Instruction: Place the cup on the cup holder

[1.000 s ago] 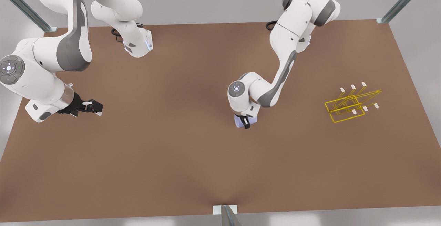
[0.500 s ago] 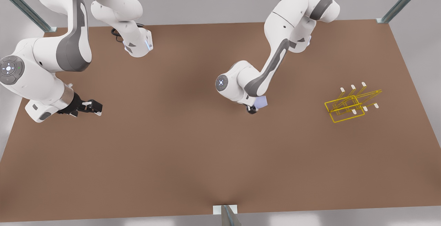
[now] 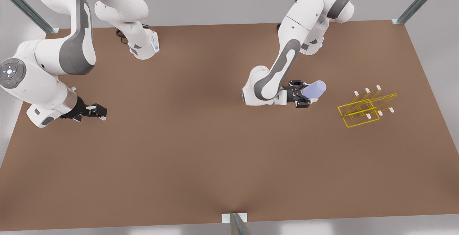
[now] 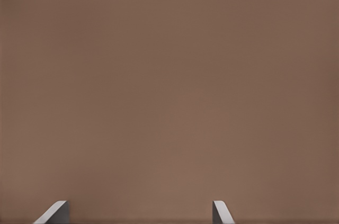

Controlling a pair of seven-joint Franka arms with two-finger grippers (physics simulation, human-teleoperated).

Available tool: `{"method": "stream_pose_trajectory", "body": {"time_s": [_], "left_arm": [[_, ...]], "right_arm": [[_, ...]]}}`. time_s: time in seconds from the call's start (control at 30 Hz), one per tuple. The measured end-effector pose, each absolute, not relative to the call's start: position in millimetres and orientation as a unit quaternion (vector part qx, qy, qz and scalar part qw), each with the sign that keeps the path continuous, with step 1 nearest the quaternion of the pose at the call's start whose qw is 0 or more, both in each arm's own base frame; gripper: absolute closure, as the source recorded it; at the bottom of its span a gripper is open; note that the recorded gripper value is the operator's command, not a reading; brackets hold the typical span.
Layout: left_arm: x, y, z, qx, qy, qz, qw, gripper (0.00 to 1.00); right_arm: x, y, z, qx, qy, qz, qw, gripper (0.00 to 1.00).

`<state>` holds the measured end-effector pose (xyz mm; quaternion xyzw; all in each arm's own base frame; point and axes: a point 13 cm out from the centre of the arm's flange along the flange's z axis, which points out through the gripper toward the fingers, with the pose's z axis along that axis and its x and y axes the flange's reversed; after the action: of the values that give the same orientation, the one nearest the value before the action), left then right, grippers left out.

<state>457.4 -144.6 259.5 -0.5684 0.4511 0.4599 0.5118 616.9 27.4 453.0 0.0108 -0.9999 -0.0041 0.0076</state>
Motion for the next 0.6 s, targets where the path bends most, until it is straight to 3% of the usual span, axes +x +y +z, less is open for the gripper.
{"method": "stream_pose_trajectory", "body": {"time_s": [0.23, 0.43, 0.6], "left_arm": [[437.6, -94.2, 236.7, -0.52, 0.496, 0.435, 0.542, 0.21], [446.7, -31.4, 220.9, -0.499, 0.527, 0.403, 0.557, 0.21], [427.3, -13.3, 200.6, -0.475, 0.555, 0.387, 0.562, 0.21]], "right_arm": [[617.2, 26.7, 452.6, 0.011, -1.0, -0.004, 0.008, 0.0], [617.2, 26.4, 452.6, 0.012, -1.0, -0.004, 0.008, 0.0], [617.2, 27.5, 452.6, 0.013, -1.0, -0.005, 0.007, 0.0]]}}
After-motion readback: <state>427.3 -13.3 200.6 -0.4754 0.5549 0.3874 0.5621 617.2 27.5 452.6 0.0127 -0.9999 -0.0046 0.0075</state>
